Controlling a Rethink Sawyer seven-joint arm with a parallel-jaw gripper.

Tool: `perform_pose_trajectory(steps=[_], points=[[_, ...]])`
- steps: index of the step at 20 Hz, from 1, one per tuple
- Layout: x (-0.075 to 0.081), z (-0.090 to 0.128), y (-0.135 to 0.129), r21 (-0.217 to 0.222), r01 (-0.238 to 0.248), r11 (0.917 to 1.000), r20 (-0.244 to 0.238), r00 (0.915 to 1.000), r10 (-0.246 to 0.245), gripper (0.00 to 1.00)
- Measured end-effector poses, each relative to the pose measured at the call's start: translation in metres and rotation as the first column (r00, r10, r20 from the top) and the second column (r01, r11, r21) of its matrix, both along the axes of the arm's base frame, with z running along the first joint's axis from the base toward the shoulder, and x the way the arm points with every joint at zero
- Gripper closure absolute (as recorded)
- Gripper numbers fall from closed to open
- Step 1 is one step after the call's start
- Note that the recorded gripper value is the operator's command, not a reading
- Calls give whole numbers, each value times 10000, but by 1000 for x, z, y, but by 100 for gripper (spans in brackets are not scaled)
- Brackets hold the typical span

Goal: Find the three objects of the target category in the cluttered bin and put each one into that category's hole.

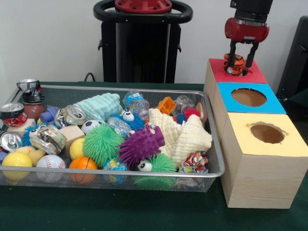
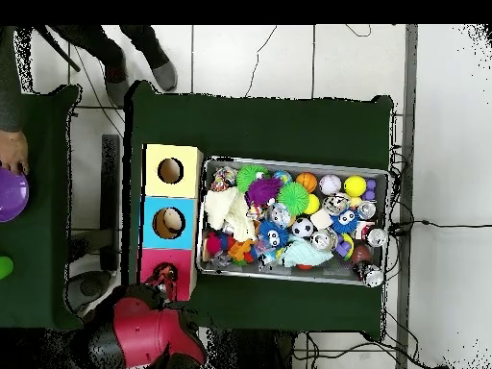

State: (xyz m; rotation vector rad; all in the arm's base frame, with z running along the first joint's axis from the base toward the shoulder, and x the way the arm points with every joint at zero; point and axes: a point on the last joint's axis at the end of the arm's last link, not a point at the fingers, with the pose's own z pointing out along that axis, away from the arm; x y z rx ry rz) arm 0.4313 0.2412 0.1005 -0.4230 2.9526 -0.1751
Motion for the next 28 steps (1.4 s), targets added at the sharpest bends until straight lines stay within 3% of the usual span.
perform_pose_trajectory(steps=[8,15,22,26,28], points=[[-14,9,24,470,-331,9983,-70,9994,335,0],[-22,6,25,612,-297,9977,-301,9990,316,0],[1,-3,-5,942,488,9944,-202,9987,-471,0],[16,-13,-36,1179,1026,9877,-208,9947,-1009,0],[17,-13,-40,1329,1010,9860,-254,9948,-985,0]])
